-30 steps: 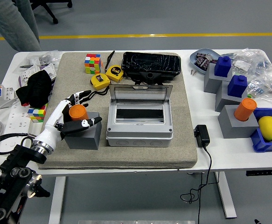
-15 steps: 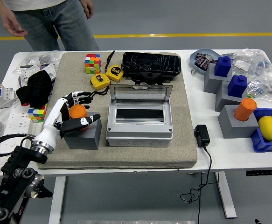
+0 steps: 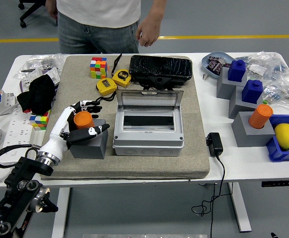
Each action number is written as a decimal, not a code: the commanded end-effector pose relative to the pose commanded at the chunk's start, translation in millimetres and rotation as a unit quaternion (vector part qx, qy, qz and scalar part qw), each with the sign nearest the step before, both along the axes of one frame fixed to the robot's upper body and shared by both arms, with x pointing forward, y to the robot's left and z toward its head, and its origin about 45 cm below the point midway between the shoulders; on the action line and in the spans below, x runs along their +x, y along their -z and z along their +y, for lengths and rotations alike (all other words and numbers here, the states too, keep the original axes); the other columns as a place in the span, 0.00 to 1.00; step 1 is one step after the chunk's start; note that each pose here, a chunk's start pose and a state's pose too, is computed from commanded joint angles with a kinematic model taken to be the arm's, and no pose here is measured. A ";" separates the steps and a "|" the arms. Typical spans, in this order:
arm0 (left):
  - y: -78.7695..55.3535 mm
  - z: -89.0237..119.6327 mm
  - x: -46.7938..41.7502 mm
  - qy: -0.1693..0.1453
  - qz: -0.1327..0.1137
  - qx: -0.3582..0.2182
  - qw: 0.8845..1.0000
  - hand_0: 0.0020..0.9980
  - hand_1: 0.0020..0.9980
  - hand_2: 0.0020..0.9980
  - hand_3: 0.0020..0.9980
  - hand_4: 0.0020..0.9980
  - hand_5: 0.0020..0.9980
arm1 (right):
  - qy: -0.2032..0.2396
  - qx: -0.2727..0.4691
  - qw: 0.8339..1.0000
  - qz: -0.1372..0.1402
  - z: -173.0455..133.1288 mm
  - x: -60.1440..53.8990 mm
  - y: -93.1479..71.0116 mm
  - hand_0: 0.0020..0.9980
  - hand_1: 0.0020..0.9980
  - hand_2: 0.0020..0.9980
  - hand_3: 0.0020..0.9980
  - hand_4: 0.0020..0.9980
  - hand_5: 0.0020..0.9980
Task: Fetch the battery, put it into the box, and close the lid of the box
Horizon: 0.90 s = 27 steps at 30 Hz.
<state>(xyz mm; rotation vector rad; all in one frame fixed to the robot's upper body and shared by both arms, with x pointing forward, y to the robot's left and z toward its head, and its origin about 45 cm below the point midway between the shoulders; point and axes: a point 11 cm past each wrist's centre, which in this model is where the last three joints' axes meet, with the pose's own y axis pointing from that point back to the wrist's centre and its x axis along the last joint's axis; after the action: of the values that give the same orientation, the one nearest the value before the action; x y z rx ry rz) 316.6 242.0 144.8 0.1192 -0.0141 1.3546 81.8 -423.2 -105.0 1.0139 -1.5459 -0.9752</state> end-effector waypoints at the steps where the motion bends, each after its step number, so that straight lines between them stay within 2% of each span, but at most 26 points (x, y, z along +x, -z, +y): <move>1: 0.6 -0.4 -0.3 0.000 0.001 0.000 1.000 0.57 0.68 0.56 0.58 1.00 0.00 | 0.000 0.000 1.000 0.000 -0.2 -0.2 0.0 0.92 0.82 0.80 0.80 1.00 0.99; 2: 1.1 -0.8 -0.5 0.000 0.001 -0.001 1.000 0.57 0.68 0.56 0.58 1.00 0.00 | 0.000 0.000 1.000 0.000 -0.2 -0.3 0.0 0.92 0.82 0.80 0.80 1.00 0.99; 3: 1.4 -1.0 -0.6 -0.001 0.001 -0.001 1.000 0.51 0.63 0.49 0.53 1.00 0.00 | 0.000 0.000 1.000 0.000 -0.3 -0.4 0.0 0.92 0.83 0.80 0.80 1.00 0.99; 8: 3.0 -2.1 -0.8 -0.001 0.003 -0.002 1.000 0.51 0.63 0.49 0.53 1.00 0.00 | -0.001 -0.001 1.000 0.001 -0.6 -0.5 -0.1 0.92 0.83 0.80 0.80 1.00 0.99; 9: 3.4 -2.4 -0.9 0.000 0.004 -0.002 1.000 0.43 0.50 0.42 0.47 1.00 0.00 | -0.001 -0.001 1.000 0.001 -0.5 -0.5 -0.1 0.92 0.82 0.80 0.80 1.00 0.99; 14: 3.7 -4.0 -0.5 0.000 0.004 -0.004 1.000 0.43 0.50 0.42 0.47 1.00 0.00 | 0.000 -0.001 1.000 0.000 -0.7 -0.3 -0.2 0.92 0.82 0.80 0.80 1.00 0.99; 15: 3.6 -4.4 -0.4 0.001 0.004 -0.004 1.000 0.36 0.45 0.39 0.41 1.00 0.00 | 0.000 -0.001 1.000 0.000 -0.7 -0.2 -0.2 0.92 0.82 0.80 0.80 1.00 0.99; 20: 5.0 -6.9 0.2 0.001 0.005 -0.004 1.000 0.36 0.45 0.39 0.41 1.00 0.00 | 0.000 -0.001 1.000 0.000 -0.8 -0.4 -0.2 0.92 0.82 0.80 0.80 1.00 0.99; 21: 5.1 -7.3 0.3 0.001 0.005 -0.005 1.000 0.29 0.40 0.34 0.33 1.00 0.00 | 0.001 -0.001 1.000 0.000 -0.8 -0.4 -0.2 0.92 0.82 0.80 0.80 1.00 0.99; 26: 4.7 -8.4 2.0 -0.002 0.003 -0.001 1.000 0.29 0.40 0.34 0.33 1.00 0.00 | 0.001 -0.001 1.000 -0.001 -1.0 0.0 -0.3 0.92 0.82 0.80 0.80 1.00 0.99; 27: 4.6 -8.3 2.6 -0.004 0.002 0.002 1.000 0.22 0.35 0.28 0.27 1.00 0.00 | 0.001 -0.001 1.000 -0.001 -1.0 0.3 -0.4 0.92 0.82 0.80 0.80 1.00 0.99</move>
<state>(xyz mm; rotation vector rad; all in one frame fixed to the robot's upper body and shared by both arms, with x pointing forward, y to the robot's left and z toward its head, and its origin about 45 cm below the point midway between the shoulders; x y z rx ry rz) 319.2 233.7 140.2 0.1260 -0.0125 1.3622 82.0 -424.2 -104.6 1.0122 -1.5500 -0.9743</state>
